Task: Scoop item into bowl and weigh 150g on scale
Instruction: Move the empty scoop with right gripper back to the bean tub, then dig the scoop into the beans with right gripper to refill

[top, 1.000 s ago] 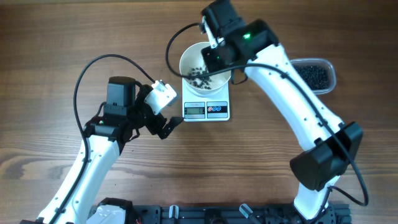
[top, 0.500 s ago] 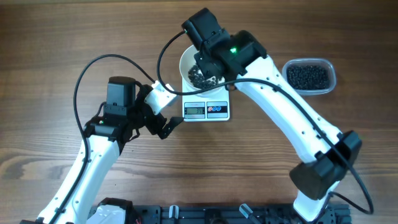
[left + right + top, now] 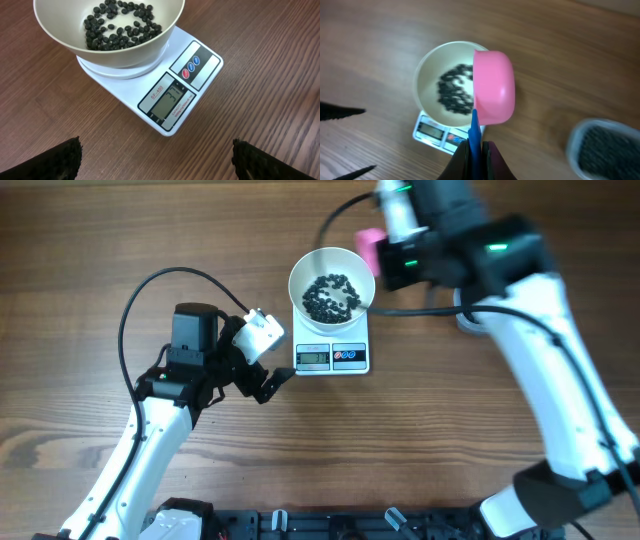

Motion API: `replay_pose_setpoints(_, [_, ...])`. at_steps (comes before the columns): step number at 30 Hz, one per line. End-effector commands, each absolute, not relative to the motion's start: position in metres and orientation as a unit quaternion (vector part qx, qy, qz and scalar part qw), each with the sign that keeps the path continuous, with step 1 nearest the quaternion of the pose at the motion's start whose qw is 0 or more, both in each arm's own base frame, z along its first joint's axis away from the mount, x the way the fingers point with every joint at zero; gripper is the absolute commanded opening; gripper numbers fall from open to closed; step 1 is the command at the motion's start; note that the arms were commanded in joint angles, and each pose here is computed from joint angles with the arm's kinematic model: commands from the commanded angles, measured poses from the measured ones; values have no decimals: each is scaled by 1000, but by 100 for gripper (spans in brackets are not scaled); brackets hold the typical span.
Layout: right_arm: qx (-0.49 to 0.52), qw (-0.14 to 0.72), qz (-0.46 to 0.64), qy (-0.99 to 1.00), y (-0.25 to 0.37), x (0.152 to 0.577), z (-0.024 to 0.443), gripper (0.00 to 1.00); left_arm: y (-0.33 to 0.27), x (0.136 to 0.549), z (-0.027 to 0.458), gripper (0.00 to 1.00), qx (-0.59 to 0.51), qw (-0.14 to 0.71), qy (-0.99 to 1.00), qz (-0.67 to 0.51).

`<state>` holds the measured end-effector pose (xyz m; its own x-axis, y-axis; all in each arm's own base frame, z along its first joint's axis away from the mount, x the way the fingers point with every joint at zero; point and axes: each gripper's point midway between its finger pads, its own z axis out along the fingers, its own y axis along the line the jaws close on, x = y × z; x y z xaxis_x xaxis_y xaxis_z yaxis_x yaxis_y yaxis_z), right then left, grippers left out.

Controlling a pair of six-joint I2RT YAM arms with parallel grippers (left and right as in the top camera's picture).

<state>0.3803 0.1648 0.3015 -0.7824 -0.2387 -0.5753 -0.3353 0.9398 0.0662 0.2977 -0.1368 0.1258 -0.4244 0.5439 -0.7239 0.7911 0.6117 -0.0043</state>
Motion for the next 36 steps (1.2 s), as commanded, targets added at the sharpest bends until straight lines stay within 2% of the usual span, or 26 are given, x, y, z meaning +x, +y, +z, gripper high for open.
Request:
replay_pose_setpoints(1, [-66,316,44,946,85,372,332,4,-136,297,123,100,400,350,829,-177])
replay_pose_setpoints(3, [4,287,-18,958,32,366,321,4,-136,297,123,100,400,350,829,-177])
replay_pose_setpoints(6, [52,244,-66,966,-15,360,293,4,-136,297,123,100,400,350,829,-177])
replay_pose_setpoints(13, [91,201,-112,969,-55,366,223,4,-136,297,123,100,400,350,829,-177])
replay_pose_setpoints(16, [40,199,-140,969,-62,374,198,4,-136,297,123,100,400,350,829,-177])
replay_pose_setpoints(20, [37,187,-160,968,-69,377,172,4,-136,297,123,100,400,350,829,-177])
replay_pose_setpoints(28, [38,110,-157,981,-69,379,111,4,-136,297,123,100,400,350,829,-177])
replay_pose_setpoints(32, [32,84,-102,991,-50,379,87,4,-136,297,123,100,400,350,829,-177])
replay_pose_setpoints(36, [29,87,-9,996,-25,382,85,4,-136,297,123,100,400,350,829,-177])
